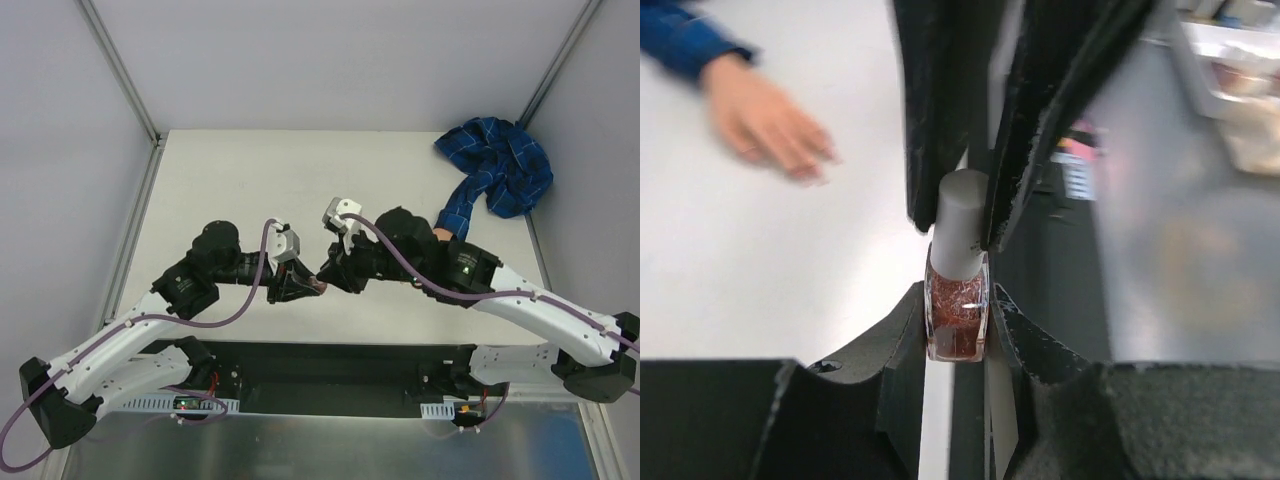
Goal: Paint the nails
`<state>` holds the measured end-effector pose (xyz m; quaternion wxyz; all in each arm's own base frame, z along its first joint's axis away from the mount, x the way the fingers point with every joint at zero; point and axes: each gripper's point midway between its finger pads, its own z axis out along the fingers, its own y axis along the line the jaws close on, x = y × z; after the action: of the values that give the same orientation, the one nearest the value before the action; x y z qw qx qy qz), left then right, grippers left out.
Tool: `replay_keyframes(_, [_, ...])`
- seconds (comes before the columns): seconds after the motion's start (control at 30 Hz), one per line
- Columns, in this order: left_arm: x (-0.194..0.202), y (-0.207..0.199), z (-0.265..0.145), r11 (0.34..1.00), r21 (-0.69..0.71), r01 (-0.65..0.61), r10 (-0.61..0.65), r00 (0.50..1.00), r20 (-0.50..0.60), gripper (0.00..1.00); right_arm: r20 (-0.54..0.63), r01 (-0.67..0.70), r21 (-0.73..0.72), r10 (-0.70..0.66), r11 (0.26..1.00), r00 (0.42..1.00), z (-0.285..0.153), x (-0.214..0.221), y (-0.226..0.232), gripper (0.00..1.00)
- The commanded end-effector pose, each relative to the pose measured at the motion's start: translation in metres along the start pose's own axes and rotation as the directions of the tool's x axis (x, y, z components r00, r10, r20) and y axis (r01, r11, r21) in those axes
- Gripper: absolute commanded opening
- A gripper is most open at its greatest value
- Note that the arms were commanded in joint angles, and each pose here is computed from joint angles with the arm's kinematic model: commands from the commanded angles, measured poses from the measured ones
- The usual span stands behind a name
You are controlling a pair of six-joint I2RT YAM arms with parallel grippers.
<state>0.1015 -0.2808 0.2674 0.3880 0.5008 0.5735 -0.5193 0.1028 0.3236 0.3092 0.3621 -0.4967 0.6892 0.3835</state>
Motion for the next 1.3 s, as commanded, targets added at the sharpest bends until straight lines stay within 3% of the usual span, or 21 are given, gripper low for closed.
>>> replay_keyframes(0.0, [-0.040, 0.081, -0.040, 0.842, -0.535, -0.073, 0.154, 0.982, 0.109, 0.00, 0.194, -0.307, 0.645, 0.238, 0.700, 0.952, 0.002, 0.020, -0.084, 0.01])
replay_keyframes(0.03, [-0.040, 0.082, -0.043, 0.834, -0.547, -0.074, 0.160, 0.981, 0.111, 0.00, 0.271, -0.416, 0.638, 0.317, 0.648, 0.909, 0.013, 0.024, -0.073, 0.00])
replay_keyframes(0.1, [-0.043, 0.080, -0.047, 0.826, -0.558, -0.079, 0.177, 0.976, 0.124, 0.00, 0.360, -0.458, 0.689, 0.283, 0.562, 0.889, 0.015, 0.016, -0.077, 0.00])
replay_keyframes(0.23, [-0.045, 0.076, -0.048, 0.830, -0.549, -0.102, 0.216, 0.965, 0.147, 0.00, 0.372, -0.460, 0.709, 0.270, 0.535, 0.888, 0.025, 0.007, -0.072, 0.01])
replay_keyframes(0.33, [-0.044, 0.070, -0.038, 0.862, -0.492, -0.119, 0.211, 0.968, 0.134, 0.00, 0.321, -0.392, 0.713, 0.225, 0.582, 0.920, 0.020, -0.003, -0.069, 0.01])
replay_keyframes(0.37, [-0.044, 0.063, -0.032, 0.887, -0.444, -0.126, 0.205, 0.970, 0.134, 0.00, 0.285, -0.341, 0.717, 0.191, 0.608, 0.939, 0.014, -0.007, -0.068, 0.05])
replay_keyframes(0.4, [-0.043, 0.059, -0.029, 0.901, -0.414, -0.129, 0.199, 0.971, 0.131, 0.00, 0.265, -0.319, 0.691, 0.183, 0.649, 0.947, 0.013, -0.015, -0.062, 0.12])
replay_keyframes(0.43, [-0.043, 0.057, -0.026, 0.910, -0.394, -0.128, 0.193, 0.972, 0.130, 0.00, 0.242, -0.292, 0.678, 0.170, 0.674, 0.955, 0.011, -0.018, -0.059, 0.27])
replay_keyframes(0.53, [-0.040, 0.042, -0.015, 0.950, -0.282, -0.135, 0.175, 0.977, 0.120, 0.00, 0.168, -0.198, 0.615, 0.118, 0.763, 0.979, -0.001, -0.025, -0.046, 0.49])
replay_keyframes(0.6, [-0.036, 0.030, -0.007, 0.974, -0.179, -0.137, 0.157, 0.982, 0.107, 0.00, 0.147, -0.148, 0.578, 0.076, 0.802, 0.986, -0.016, -0.029, -0.041, 0.53])
replay_keyframes(0.77, [-0.033, -0.007, 0.003, 0.988, 0.080, -0.130, 0.122, 0.988, 0.093, 0.00, 0.134, -0.075, 0.435, 0.018, 0.897, 0.991, -0.040, -0.022, -0.029, 0.56])
replay_keyframes(0.8, [-0.035, -0.013, 0.003, 0.984, 0.116, -0.137, 0.126, 0.987, 0.099, 0.00, 0.131, -0.056, 0.320, 0.014, 0.946, 0.991, -0.039, -0.021, -0.014, 0.57])
replay_keyframes(0.9, [-0.033, -0.029, 0.002, 0.965, 0.225, -0.135, 0.115, 0.988, 0.100, 0.00, 0.159, 0.005, 0.086, -0.019, 0.996, 0.987, -0.042, -0.018, 0.013, 0.64])
replay_keyframes(1.03, [-0.037, -0.043, -0.001, 0.939, 0.309, -0.150, 0.117, 0.985, 0.124, 0.00, 0.207, 0.059, -0.031, -0.051, 0.998, 0.977, -0.043, -0.024, 0.026, 0.64])
replay_keyframes(1.27, [-0.034, -0.050, -0.002, 0.926, 0.356, -0.129, 0.093, 0.989, 0.116, 0.00, 0.202, 0.088, -0.133, -0.060, 0.987, 0.978, -0.027, -0.031, 0.038, 0.51])
